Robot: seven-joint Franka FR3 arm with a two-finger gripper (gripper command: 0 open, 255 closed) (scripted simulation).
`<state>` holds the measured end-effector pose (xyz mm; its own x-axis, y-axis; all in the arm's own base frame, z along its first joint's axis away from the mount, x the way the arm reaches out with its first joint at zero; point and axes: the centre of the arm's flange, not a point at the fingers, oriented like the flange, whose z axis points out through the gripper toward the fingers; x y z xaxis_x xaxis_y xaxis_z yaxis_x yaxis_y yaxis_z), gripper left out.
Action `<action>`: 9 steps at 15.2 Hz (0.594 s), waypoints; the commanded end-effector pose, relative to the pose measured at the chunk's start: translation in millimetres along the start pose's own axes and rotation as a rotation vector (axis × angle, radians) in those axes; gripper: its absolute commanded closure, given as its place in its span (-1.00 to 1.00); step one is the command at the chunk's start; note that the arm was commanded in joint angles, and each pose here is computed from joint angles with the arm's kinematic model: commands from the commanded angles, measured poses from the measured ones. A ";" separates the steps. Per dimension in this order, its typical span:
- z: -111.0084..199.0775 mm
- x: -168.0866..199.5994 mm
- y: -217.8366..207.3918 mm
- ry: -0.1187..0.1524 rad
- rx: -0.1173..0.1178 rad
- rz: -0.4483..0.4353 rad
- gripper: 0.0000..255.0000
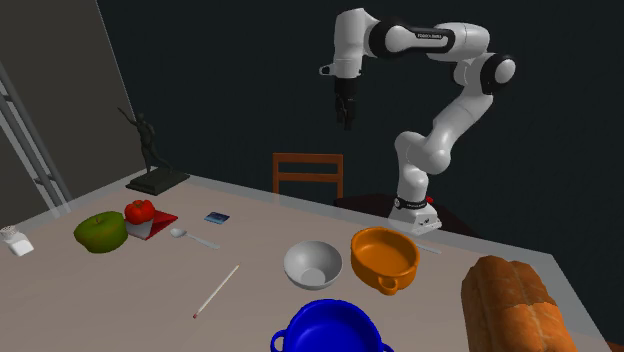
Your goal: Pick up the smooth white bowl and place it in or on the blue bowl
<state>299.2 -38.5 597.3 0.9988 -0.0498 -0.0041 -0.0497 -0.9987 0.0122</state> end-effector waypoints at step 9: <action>63.6 48.6 -61.5 0.001 0.048 -0.010 -1.00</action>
<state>345.5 13.3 541.1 0.9992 -0.0404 -0.0051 -0.0405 -0.9987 -0.0294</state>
